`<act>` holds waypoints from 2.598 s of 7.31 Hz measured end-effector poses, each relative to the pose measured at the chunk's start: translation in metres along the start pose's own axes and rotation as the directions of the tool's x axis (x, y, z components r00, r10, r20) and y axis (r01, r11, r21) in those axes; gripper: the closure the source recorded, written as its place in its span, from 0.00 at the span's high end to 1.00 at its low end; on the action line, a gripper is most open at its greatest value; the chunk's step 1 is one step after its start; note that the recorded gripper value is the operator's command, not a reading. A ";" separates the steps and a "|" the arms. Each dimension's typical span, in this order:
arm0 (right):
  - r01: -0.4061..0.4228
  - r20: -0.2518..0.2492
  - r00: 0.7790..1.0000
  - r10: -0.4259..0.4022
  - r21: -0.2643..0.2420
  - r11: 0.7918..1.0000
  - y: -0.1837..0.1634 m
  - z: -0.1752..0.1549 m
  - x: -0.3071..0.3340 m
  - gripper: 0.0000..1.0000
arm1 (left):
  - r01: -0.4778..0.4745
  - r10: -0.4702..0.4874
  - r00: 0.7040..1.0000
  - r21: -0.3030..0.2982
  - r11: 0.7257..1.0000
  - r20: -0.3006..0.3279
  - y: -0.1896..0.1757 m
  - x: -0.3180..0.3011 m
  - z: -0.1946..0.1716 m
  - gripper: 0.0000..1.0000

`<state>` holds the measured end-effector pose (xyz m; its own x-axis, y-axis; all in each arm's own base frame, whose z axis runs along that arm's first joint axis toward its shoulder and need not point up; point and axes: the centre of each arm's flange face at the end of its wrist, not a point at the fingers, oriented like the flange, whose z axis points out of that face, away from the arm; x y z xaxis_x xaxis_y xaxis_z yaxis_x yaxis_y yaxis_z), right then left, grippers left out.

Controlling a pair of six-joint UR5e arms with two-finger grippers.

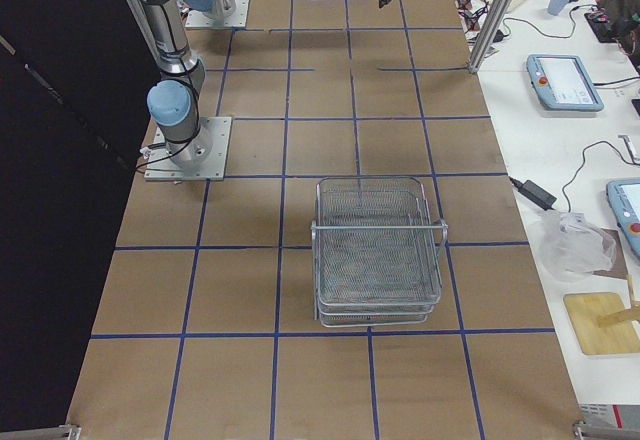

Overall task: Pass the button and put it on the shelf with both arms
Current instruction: 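Lift the button and carry it toward the right gripper while the right gripper approaches, then close the right gripper on the button's red cap beside the left gripper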

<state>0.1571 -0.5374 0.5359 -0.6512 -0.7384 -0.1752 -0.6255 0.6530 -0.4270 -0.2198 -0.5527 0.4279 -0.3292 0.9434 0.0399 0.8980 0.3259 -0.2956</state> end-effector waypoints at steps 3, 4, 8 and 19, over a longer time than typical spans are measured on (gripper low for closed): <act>0.314 0.092 0.942 -0.323 0.093 0.945 -0.003 0.005 -0.008 1.00 | -0.009 0.011 0.999 0.053 0.999 -0.040 -0.046 0.022 -0.005 0.00; 0.404 0.113 0.903 -0.415 0.112 0.908 -0.001 0.010 -0.008 1.00 | 0.002 0.002 0.999 0.076 0.997 -0.052 -0.054 0.026 -0.007 0.00; 0.550 0.161 0.792 -0.589 0.228 0.803 0.008 0.041 0.014 1.00 | 0.000 0.013 0.997 0.153 0.988 -0.080 -0.092 0.056 -0.016 0.00; 0.554 0.198 0.767 -0.610 0.274 0.786 0.007 0.029 -0.003 1.00 | -0.066 0.082 0.996 0.295 0.953 -0.043 -0.116 0.058 -0.033 0.00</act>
<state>0.1672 -0.5353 0.5074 -0.0324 -0.9982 -0.0495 -0.7346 0.0574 -0.6761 -0.3334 -0.5336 0.4965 -0.2414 0.9688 0.0562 0.7918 0.2301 -0.5658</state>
